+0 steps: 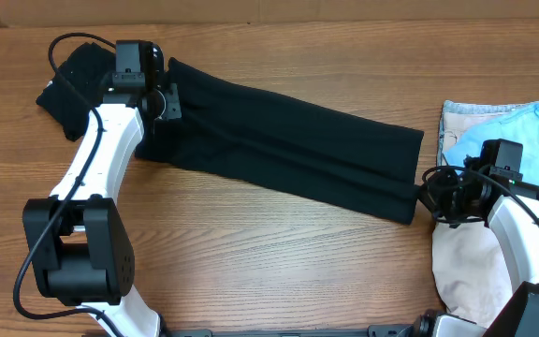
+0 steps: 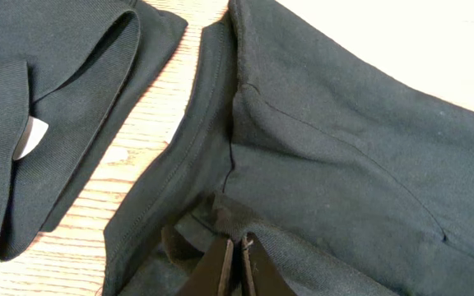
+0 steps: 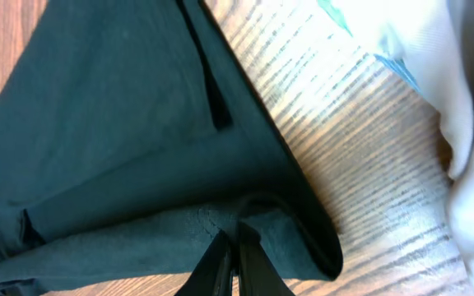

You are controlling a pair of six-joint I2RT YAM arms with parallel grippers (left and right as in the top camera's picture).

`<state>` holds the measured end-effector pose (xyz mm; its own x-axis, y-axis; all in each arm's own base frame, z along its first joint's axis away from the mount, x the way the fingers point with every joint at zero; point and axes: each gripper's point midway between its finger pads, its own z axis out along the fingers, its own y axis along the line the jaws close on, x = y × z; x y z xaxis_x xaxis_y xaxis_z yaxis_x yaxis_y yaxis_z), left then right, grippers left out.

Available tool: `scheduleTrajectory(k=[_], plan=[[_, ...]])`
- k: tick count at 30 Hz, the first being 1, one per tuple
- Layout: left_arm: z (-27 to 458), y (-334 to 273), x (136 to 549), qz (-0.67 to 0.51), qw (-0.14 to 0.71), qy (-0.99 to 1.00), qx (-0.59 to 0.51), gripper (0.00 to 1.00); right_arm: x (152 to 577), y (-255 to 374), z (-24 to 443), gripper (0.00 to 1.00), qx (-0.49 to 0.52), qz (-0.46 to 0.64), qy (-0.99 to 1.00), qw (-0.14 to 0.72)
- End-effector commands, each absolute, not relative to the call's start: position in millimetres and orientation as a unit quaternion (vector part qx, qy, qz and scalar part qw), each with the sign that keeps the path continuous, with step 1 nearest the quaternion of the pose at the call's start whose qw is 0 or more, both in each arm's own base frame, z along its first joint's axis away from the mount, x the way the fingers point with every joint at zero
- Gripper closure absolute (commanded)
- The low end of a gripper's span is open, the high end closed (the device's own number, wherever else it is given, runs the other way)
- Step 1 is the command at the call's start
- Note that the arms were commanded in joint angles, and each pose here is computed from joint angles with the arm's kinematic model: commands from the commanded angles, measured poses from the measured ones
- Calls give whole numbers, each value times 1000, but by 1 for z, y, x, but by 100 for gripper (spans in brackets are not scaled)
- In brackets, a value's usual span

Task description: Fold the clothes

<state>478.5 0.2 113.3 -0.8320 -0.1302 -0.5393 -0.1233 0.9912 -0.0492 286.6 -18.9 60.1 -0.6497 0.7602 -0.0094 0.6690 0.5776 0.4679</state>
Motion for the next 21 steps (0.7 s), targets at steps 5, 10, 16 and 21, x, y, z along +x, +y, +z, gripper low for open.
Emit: scheduleTrajectory(k=[5, 10, 16, 21], plan=[[100, 7, 482, -1, 270, 959, -84, 87, 312, -30, 74, 94, 397, 220, 877, 160], [87, 0, 483, -21, 257, 963, -78, 34, 316, -32, 76, 48, 394, 221, 876, 171], [95, 3, 482, -13, 257, 965, -50, 3, 311, -30, 74, 43, 380, 216, 885, 163], [106, -23, 470, -76, 226, 971, 18, 7, 295, -42, 64, 45, 381, 164, 898, 145]])
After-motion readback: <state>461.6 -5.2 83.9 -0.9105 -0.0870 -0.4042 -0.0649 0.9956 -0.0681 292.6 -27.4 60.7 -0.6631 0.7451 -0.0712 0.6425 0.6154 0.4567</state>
